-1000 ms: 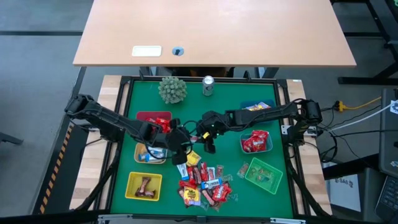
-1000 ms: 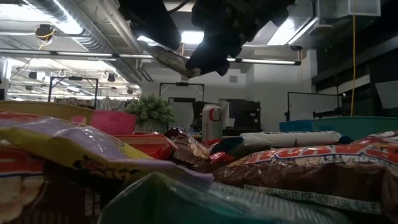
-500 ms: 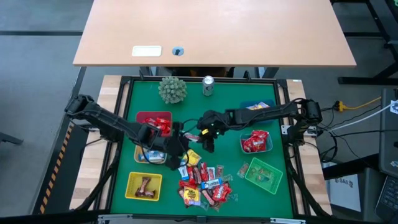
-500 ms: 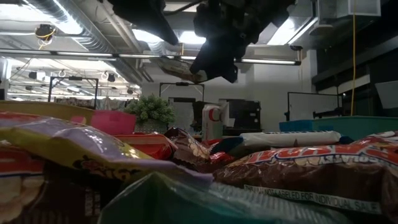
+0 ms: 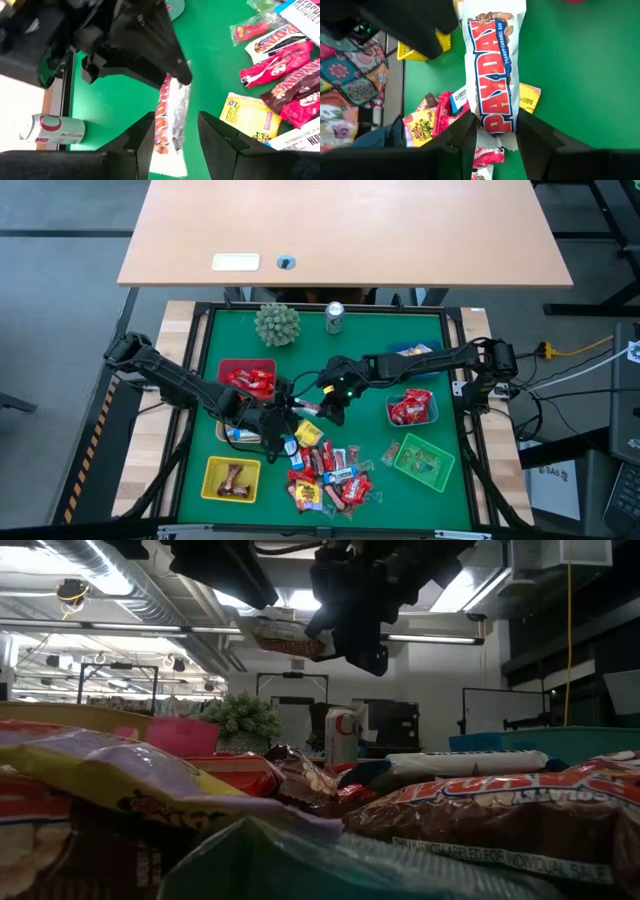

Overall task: Sort candy
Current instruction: Put the white-red chocolate bar into the yellow bin

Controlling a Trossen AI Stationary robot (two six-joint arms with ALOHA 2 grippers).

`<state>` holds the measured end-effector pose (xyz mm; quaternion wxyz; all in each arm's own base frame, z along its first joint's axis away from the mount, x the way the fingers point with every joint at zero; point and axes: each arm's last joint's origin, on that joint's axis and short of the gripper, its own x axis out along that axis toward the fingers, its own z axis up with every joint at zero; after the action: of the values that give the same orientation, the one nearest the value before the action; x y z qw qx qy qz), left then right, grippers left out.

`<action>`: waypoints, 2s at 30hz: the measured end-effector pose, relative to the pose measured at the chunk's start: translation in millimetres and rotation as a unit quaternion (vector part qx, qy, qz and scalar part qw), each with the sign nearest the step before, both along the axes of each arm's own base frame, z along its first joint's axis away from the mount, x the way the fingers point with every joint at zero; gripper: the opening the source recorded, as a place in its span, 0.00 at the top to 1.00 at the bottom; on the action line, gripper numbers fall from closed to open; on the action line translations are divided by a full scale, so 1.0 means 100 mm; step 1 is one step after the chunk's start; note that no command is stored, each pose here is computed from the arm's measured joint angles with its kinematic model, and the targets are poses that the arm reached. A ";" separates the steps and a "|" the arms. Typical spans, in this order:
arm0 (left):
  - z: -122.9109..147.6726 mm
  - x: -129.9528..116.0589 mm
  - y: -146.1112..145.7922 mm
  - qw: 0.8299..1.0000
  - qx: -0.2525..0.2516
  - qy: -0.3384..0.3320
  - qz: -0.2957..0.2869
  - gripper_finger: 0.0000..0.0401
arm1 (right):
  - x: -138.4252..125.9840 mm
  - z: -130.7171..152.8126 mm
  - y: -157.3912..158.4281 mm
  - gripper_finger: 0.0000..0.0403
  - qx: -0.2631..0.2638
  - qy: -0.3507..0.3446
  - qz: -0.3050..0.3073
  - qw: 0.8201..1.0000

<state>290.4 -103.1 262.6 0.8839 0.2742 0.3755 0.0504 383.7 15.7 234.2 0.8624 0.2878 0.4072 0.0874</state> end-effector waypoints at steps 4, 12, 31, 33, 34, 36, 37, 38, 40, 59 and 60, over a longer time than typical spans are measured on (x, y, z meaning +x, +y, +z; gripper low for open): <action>0.00 -0.01 -0.02 1.000 0.012 0.000 -0.003 0.66 | 0.01 0.01 0.00 0.69 0.013 0.000 -0.011 1.000; 0.00 -0.01 -0.02 1.000 0.012 0.000 -0.003 0.66 | 0.02 0.03 0.02 0.69 0.056 0.001 -0.002 0.998; 0.00 -0.01 -0.02 1.000 0.006 0.000 -0.005 0.66 | 0.07 0.11 0.04 0.69 0.087 -0.040 0.012 0.995; 0.00 -0.01 -0.02 1.000 0.005 0.000 -0.005 0.66 | 0.08 0.12 0.04 0.69 0.081 -0.049 0.018 0.995; 0.00 -0.01 -0.02 1.000 0.005 0.000 -0.005 0.66 | 0.08 0.12 0.04 0.69 0.080 -0.050 0.018 0.995; 0.00 -0.01 -0.02 1.000 0.005 0.000 -0.004 0.67 | 0.08 0.12 0.04 0.69 0.080 -0.055 0.019 0.995; 0.00 -0.01 -0.02 1.000 0.005 -0.001 -0.004 0.68 | 0.09 0.13 0.04 0.69 0.080 -0.057 0.019 0.995; 0.00 -0.01 -0.02 1.000 0.005 -0.001 -0.004 0.69 | 0.09 0.13 0.04 0.69 0.080 -0.058 0.019 0.995; 0.00 -0.01 -0.02 1.000 0.005 -0.001 -0.004 0.73 | 0.09 0.13 0.04 0.69 0.080 -0.058 0.019 0.995; 0.00 0.00 -0.03 1.000 -0.017 0.002 -0.017 0.83 | 0.06 0.10 0.04 0.69 0.083 -0.041 0.032 0.995; 0.00 0.00 -0.04 0.999 -0.028 0.001 -0.017 0.83 | 0.06 0.10 0.05 0.69 0.084 -0.041 0.036 0.995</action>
<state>290.1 -107.1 262.7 0.8913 0.2563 0.3732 0.0241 389.9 20.5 244.6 0.8476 0.3402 0.3729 0.1637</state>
